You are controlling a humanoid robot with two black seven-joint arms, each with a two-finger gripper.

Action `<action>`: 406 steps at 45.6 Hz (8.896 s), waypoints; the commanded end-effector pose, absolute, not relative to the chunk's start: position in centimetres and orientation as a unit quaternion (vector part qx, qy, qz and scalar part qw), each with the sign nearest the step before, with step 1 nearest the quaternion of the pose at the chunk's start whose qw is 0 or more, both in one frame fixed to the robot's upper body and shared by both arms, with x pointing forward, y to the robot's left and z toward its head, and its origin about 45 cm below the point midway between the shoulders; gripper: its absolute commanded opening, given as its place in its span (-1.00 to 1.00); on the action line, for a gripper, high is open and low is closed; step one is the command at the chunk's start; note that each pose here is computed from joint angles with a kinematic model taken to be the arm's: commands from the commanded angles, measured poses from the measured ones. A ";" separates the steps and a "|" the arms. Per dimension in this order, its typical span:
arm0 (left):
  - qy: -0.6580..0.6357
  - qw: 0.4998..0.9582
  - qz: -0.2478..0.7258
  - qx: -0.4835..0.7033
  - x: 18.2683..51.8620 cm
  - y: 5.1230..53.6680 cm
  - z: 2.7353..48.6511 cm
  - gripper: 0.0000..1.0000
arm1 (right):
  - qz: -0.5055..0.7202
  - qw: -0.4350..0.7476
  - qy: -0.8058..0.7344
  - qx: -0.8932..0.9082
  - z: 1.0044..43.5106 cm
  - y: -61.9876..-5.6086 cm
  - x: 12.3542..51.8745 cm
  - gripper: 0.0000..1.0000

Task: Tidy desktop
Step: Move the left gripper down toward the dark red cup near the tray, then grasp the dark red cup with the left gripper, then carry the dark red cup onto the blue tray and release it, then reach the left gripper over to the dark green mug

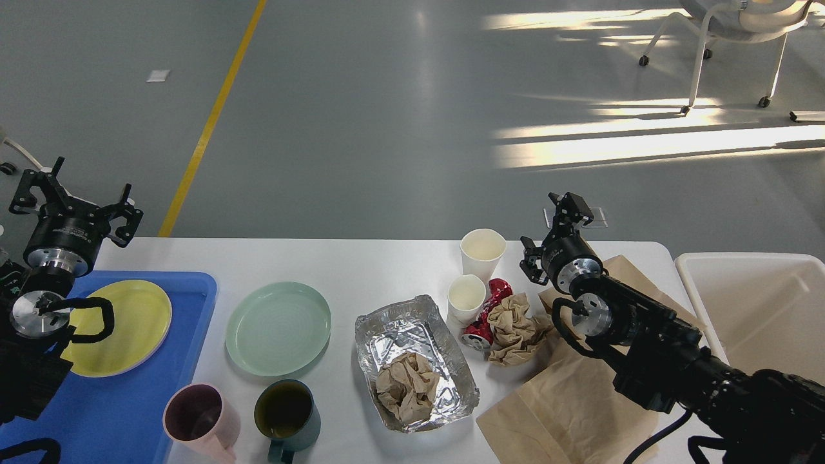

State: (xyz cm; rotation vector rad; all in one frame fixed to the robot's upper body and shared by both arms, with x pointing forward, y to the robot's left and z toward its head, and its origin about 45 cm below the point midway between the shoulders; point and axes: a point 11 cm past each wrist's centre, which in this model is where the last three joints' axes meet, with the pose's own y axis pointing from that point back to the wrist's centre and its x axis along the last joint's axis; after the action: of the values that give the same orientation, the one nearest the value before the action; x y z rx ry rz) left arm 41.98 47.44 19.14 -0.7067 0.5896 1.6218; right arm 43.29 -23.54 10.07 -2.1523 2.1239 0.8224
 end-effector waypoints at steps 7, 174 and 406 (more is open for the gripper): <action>0.263 0.612 0.682 -0.301 40.7 47.0 17.6 0.93 | 0.263 0.004 0.678 -0.687 10.1 -23.6 43.3 1.00; 0.201 0.667 -0.046 0.716 30.4 37.6 14.8 0.85 | 0.262 0.004 0.678 -0.687 10.1 -23.5 43.3 1.00; 0.079 0.625 0.094 0.771 39.6 42.7 25.6 0.89 | 0.262 0.004 0.678 -0.687 10.1 -23.5 43.3 1.00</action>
State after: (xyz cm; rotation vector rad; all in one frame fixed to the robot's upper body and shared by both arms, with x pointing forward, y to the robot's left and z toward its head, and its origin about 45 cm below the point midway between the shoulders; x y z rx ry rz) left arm 36.94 47.63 25.52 1.7604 0.2872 0.3031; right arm 43.29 -23.55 10.07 -2.1521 2.1242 0.8222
